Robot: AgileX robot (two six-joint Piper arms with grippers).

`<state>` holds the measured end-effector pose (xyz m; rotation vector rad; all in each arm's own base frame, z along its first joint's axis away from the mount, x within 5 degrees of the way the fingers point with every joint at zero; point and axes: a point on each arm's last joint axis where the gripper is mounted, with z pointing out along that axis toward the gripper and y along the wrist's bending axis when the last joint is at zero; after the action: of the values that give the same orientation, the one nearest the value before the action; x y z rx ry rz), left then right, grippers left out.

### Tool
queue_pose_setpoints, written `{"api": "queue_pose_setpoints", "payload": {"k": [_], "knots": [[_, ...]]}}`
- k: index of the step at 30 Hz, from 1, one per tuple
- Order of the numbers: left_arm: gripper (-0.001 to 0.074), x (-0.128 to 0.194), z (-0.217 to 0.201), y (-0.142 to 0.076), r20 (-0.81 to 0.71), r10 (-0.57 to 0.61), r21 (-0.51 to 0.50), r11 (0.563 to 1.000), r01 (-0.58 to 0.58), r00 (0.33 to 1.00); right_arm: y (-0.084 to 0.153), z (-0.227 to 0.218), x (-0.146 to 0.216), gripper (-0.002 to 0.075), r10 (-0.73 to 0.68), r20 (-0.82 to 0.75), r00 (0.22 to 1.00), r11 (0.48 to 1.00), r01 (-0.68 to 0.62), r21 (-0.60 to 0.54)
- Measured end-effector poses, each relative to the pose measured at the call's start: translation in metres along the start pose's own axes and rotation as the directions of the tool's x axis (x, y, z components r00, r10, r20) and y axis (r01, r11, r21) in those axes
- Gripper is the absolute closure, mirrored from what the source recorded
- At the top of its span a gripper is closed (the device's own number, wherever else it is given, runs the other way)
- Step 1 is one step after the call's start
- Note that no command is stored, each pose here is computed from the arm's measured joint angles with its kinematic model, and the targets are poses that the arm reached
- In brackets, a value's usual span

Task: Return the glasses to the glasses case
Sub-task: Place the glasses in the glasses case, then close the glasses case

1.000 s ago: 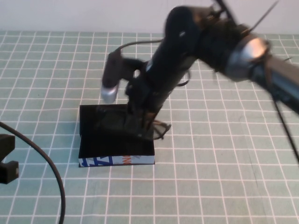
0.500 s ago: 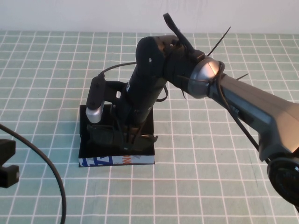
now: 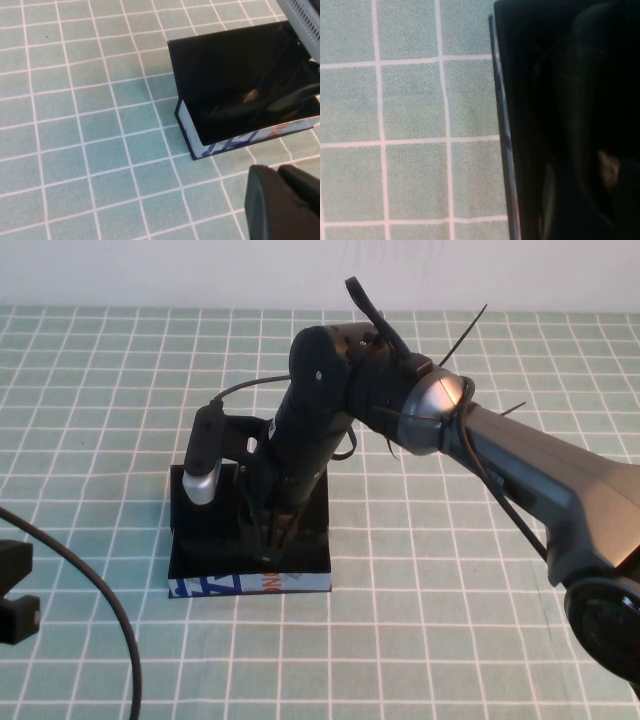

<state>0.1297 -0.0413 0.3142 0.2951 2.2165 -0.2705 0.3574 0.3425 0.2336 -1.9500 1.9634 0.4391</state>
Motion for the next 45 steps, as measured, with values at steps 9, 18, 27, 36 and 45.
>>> {"api": "queue_pose_setpoints", "payload": {"k": [9, 18, 27, 36, 45], "knots": [[0.0733, 0.0, 0.0, 0.0, 0.0, 0.057, 0.001, 0.998, -0.057, 0.998, -0.001, -0.013, -0.008, 0.048, 0.009, 0.063, 0.998, 0.998, -0.013, 0.055], [0.0734, 0.001, 0.023, -0.001, -0.096, 0.1, 0.047, 0.994, -0.096, 0.99, -0.018, -0.068, -0.007, 0.0715, 0.169, 0.227, 0.959, 0.963, -0.209, 0.168], [0.0733, -0.001, 0.073, -0.016, -0.151, 0.195, 0.293, 0.945, -0.144, 0.969, -0.069, -0.105, 0.047, 0.0737, 0.523, 0.416, 0.744, 0.81, -0.586, 0.028], [0.0733, 0.001, 0.122, -0.024, -0.136, 0.275, 0.33, 0.919, -0.218, 0.952, -0.111, -0.099, 0.095, 0.0737, 0.704, 0.527, 0.476, 0.648, -0.733, -0.204], [0.0733, 0.023, 0.17, -0.068, -0.146, 0.452, 0.354, 0.854, -0.381, 0.88, -0.122, -0.053, 0.112, 0.0737, 0.766, 0.454, 0.456, 0.601, -0.758, -0.252]]}}
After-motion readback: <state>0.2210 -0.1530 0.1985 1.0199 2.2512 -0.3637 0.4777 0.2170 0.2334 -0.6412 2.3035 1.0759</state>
